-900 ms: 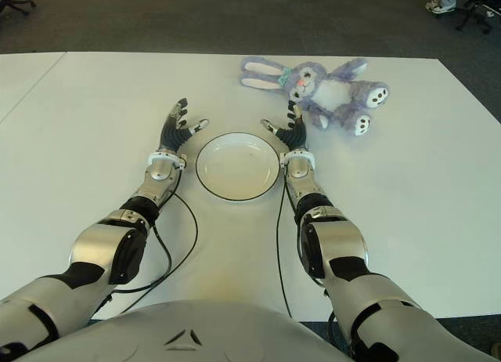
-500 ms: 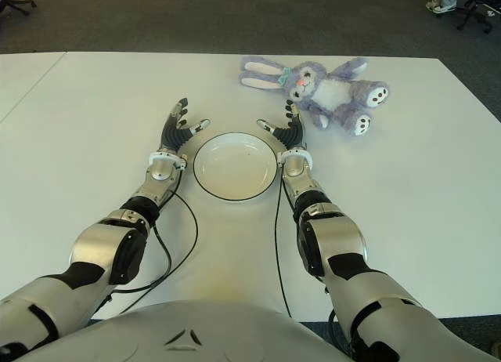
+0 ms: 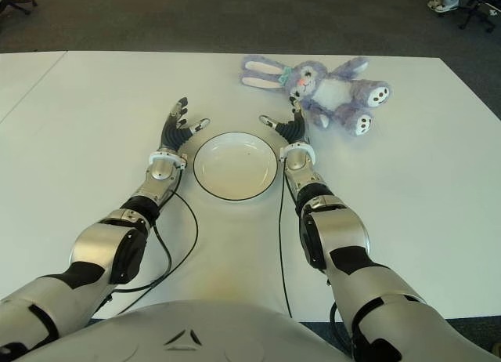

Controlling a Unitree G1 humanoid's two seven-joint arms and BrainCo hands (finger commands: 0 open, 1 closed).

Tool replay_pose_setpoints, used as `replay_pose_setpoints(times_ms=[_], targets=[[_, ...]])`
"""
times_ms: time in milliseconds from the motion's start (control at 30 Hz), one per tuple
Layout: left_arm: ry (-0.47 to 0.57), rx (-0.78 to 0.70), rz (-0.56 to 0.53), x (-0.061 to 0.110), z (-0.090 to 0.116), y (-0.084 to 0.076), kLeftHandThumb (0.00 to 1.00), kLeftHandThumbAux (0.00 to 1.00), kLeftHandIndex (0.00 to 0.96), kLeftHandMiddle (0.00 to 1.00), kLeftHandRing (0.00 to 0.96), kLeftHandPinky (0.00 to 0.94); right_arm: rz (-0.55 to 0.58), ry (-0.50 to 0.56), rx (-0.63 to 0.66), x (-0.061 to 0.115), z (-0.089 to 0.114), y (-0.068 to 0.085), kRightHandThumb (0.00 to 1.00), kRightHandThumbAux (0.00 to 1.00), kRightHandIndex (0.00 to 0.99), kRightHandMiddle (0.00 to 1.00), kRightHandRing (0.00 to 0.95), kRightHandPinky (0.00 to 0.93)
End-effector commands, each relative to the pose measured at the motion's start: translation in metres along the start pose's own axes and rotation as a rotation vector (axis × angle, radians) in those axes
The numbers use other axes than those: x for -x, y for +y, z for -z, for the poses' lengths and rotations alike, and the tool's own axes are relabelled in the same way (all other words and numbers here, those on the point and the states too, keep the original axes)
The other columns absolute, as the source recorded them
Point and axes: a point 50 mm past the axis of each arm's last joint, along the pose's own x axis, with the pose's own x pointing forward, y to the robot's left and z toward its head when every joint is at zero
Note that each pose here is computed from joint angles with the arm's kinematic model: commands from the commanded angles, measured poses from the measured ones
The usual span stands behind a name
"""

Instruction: Put the doll into the plate.

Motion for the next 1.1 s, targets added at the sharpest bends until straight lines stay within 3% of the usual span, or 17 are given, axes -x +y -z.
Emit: replay_pose_setpoints(times_ms=[33,667,767,833,967,1100], targets=[[0.435,0.000,0.056,0.068,0.090,-0.017,0.000,0.662,0.016,0.049,0.048,0.074,-0.031,0.087,0.093,-0.005,0.012,-0.014,0.001,0.595,0.060,0.076,0.068,0.060],[0.430,0.027,0.053,0.069,0.090,-0.016,0.000,0.648,0.016,0.043,0.045,0.072,0.012,0.017,0.171,-0.024,-0.009,-0.052,0.026,0.543,0.056,0.092,0.073,0.061],[0.433,0.021,0.052,0.069,0.090,-0.016,0.000,0.642,0.019,0.046,0.045,0.069,0.038,-0.026,0.180,-0.034,-0.028,-0.064,0.032,0.521,0.058,0.080,0.059,0.057],[0.434,0.020,0.052,0.069,0.090,-0.016,0.000,0.642,0.019,0.046,0.045,0.069,0.041,-0.030,0.181,-0.035,-0.031,-0.066,0.033,0.520,0.059,0.079,0.059,0.057],[0.446,0.044,0.053,0.069,0.091,-0.017,0.000,0.658,0.013,0.041,0.040,0.067,0.073,-0.111,0.201,-0.045,-0.060,-0.079,0.027,0.524,0.065,0.077,0.058,0.042],[0.444,0.039,0.054,0.069,0.091,-0.016,0.000,0.656,0.014,0.042,0.040,0.066,0.085,-0.151,0.201,-0.048,-0.073,-0.086,0.024,0.527,0.062,0.071,0.050,0.028]])
